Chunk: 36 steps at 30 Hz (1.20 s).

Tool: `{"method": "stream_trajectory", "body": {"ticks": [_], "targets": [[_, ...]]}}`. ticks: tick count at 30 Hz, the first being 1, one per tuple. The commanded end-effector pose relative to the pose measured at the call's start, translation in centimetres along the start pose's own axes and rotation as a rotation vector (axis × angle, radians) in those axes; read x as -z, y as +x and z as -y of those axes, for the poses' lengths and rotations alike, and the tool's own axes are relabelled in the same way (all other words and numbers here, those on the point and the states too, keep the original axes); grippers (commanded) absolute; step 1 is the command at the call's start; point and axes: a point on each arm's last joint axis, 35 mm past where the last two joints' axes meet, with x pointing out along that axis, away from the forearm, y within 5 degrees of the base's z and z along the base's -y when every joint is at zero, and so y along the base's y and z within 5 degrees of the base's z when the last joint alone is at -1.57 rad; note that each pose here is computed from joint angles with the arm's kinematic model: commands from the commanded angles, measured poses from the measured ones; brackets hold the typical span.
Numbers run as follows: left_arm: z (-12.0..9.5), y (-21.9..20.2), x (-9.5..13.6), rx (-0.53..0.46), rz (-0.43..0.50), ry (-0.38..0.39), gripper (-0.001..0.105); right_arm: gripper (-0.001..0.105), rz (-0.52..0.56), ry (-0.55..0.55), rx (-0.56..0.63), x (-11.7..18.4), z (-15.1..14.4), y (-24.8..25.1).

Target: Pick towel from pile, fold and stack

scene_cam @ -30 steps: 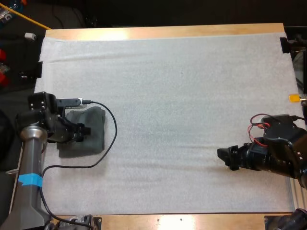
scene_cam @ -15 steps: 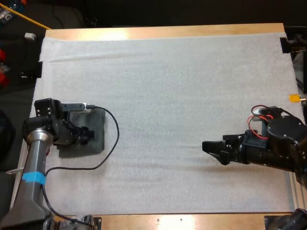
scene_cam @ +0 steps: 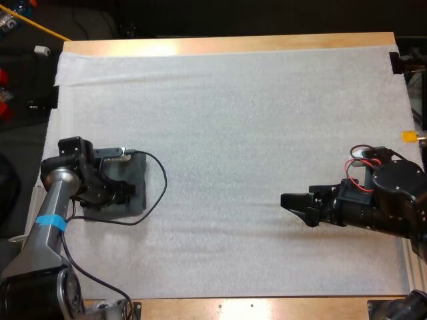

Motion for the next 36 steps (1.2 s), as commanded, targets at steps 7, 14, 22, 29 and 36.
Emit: {"method": "stream_trajectory", "body": {"ticks": [7,14,22,29,36], "targets": [[0.6,-3.5,-2.7,-0.010,0.069,0.000,0.062,0.077,0.023,-0.009,-0.001,-0.2,-0.2,-0.3],[0.9,-5.2,-4.3,0.000,0.146,0.009,0.062,0.077,0.023,-0.009,-0.001,-0.2,-0.2,-0.3],[2.3,-5.1,-5.4,0.064,0.239,0.054,0.062,0.077,0.023,-0.009,-0.001,-0.2,-0.2,-0.3],[5.3,-2.6,-5.6,-0.089,0.214,0.154,0.062,0.077,0.023,0.003,-0.001,-0.2,-0.2,-0.3],[5.0,-0.1,-6.0,-0.081,0.149,0.125,0.062,0.077,0.023,0.010,-0.001,-0.2,-0.2,-0.3]]}}
